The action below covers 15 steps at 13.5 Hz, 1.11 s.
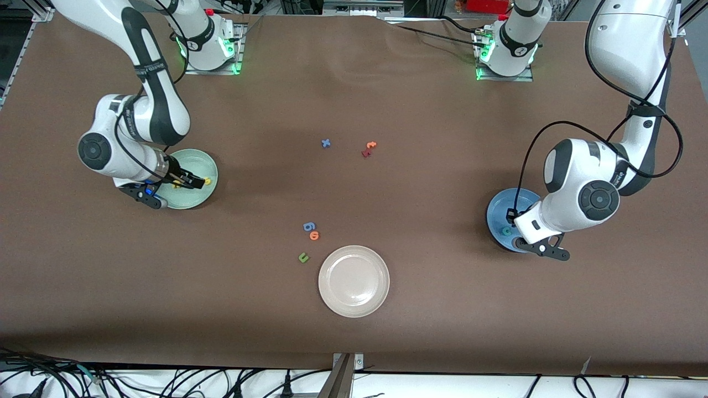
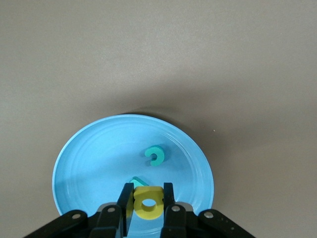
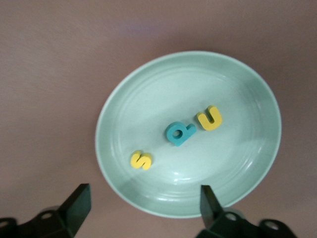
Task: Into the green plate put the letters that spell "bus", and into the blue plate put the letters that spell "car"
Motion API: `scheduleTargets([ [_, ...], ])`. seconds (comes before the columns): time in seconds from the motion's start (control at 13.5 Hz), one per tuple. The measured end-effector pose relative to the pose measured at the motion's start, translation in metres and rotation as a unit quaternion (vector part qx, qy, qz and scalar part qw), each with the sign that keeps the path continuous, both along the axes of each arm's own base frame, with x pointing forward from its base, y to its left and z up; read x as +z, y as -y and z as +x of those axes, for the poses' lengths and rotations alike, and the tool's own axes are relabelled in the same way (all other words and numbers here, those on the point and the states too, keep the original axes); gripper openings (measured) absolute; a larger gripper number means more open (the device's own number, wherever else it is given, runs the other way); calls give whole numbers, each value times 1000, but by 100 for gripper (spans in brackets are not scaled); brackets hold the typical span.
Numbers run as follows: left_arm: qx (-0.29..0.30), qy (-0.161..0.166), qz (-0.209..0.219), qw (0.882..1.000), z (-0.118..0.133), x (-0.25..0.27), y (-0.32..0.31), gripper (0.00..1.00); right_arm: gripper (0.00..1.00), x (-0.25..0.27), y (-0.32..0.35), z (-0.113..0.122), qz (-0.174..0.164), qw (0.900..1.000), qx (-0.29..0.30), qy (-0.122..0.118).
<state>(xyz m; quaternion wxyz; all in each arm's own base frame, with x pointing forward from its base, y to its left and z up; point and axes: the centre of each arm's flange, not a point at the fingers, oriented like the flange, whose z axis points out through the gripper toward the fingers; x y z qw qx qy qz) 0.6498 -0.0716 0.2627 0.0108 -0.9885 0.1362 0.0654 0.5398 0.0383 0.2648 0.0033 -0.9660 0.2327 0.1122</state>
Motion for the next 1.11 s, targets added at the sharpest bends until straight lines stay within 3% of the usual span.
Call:
scheduleTargets([
  [0.3,-12,9,-2,1000,5,-18,-9,31,100,95,15,19,26,999,-5,-27],
  [0.52,-13,21,-4,1000,13,-15,-16,58,100,192,35,35,27,999,5,-26],
  [0.81,-6,28,-4,1000,22,2,-16,99,100,277,51,45,39,996,77,23],
  [1.11,14,-16,5,1000,33,63,-23,100,100,286,57,43,29,993,114,13],
])
